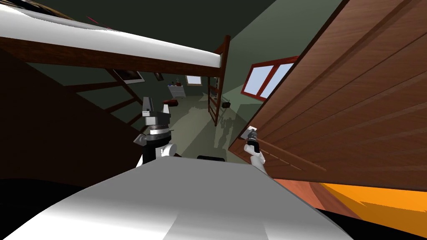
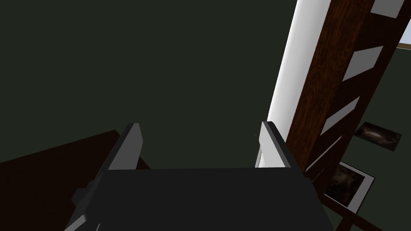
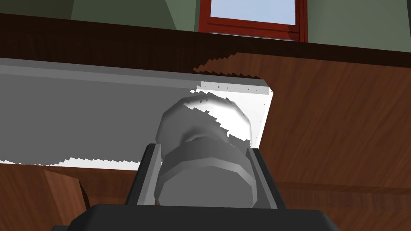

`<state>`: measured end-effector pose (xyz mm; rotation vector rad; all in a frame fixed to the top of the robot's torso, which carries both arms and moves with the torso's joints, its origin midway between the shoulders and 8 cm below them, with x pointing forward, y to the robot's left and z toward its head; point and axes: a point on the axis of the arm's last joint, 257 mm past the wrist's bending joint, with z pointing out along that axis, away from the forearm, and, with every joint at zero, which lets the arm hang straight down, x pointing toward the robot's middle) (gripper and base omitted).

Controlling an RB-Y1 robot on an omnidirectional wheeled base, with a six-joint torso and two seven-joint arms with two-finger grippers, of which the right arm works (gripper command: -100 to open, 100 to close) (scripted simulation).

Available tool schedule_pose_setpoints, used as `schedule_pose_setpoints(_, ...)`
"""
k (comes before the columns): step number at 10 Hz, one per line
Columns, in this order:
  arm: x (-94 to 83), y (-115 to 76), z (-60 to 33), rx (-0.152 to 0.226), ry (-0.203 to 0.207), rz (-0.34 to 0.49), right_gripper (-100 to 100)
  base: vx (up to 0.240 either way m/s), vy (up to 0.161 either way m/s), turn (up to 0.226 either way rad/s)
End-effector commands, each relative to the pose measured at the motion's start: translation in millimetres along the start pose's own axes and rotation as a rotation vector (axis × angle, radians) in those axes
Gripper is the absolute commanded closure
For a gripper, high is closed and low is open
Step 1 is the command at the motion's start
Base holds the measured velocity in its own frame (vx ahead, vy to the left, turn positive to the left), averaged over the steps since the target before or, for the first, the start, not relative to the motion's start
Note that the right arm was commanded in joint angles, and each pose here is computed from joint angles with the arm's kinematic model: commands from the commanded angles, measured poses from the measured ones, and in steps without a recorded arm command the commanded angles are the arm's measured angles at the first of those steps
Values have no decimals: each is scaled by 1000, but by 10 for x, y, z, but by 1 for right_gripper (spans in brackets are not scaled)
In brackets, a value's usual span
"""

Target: Push the door open

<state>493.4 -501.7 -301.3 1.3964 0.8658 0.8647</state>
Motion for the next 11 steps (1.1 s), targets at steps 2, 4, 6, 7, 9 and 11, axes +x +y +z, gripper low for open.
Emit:
schedule_pose_setpoints(2,-232,56,-12,-5,-40,-5,100,131,43,-33)
schedule_pose_setpoints(4,-349,55,-14,-5,-63,-4,100,199,51,-85)
schedule_pose_setpoints(6,-469,54,-19,-4,-87,-3,100,204,46,-74)
schedule_pose_setpoints(7,-508,53,-21,-4,-95,-2,100,213,46,-50)
schedule_pose_setpoints(9,-579,52,-26,-4,-109,-2,100,210,32,-59)
schedule_pose_setpoints(11,-679,36,-41,-2,-129,-1,100,123,-2,-34)
